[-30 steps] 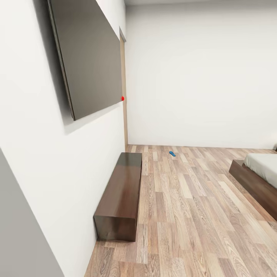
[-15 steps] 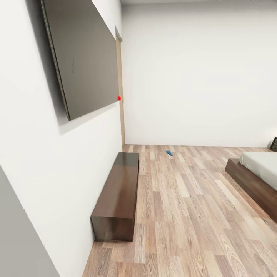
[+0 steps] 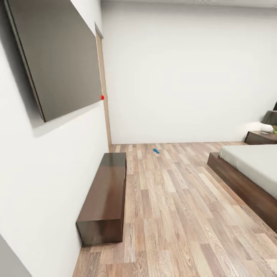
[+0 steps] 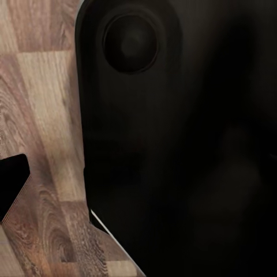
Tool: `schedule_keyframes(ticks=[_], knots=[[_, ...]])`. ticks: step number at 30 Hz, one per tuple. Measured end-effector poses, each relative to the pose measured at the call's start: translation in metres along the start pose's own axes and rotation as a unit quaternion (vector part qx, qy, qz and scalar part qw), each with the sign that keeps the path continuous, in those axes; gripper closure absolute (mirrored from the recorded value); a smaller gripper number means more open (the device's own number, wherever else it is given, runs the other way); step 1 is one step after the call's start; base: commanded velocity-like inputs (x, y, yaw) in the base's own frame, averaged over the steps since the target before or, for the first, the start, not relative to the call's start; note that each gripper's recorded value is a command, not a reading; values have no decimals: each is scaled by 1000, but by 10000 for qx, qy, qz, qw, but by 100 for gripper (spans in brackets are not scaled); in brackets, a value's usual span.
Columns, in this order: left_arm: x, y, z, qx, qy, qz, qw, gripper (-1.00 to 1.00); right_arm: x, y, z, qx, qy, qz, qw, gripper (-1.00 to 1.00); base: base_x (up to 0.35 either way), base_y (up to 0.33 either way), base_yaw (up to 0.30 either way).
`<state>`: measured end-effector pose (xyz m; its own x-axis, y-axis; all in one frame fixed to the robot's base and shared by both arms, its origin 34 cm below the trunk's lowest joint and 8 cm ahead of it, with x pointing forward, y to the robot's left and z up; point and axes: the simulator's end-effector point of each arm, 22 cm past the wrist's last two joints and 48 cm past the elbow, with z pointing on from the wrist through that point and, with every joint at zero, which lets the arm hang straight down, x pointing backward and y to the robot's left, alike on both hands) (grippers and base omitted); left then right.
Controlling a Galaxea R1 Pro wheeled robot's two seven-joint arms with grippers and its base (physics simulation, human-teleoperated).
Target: In the bedroom, move the book from the bed onto either nightstand, and place the two sandals side by side next to the bed.
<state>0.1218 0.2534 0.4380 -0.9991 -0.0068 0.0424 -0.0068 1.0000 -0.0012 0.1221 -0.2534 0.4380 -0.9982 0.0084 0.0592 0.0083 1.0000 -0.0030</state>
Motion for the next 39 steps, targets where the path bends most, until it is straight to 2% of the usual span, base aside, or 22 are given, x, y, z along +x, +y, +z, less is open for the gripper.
schedule_keyframes(ticks=[24,39], knots=[[2,-1,0,5,36,3,10000,-100,3,0,0,-6,12,-10,10000,-100,4,0,-263],[11,-11,0,69,140,11,9999,-100,11,1,0,-20,102,-25,9999,-100,263,0,-26]])
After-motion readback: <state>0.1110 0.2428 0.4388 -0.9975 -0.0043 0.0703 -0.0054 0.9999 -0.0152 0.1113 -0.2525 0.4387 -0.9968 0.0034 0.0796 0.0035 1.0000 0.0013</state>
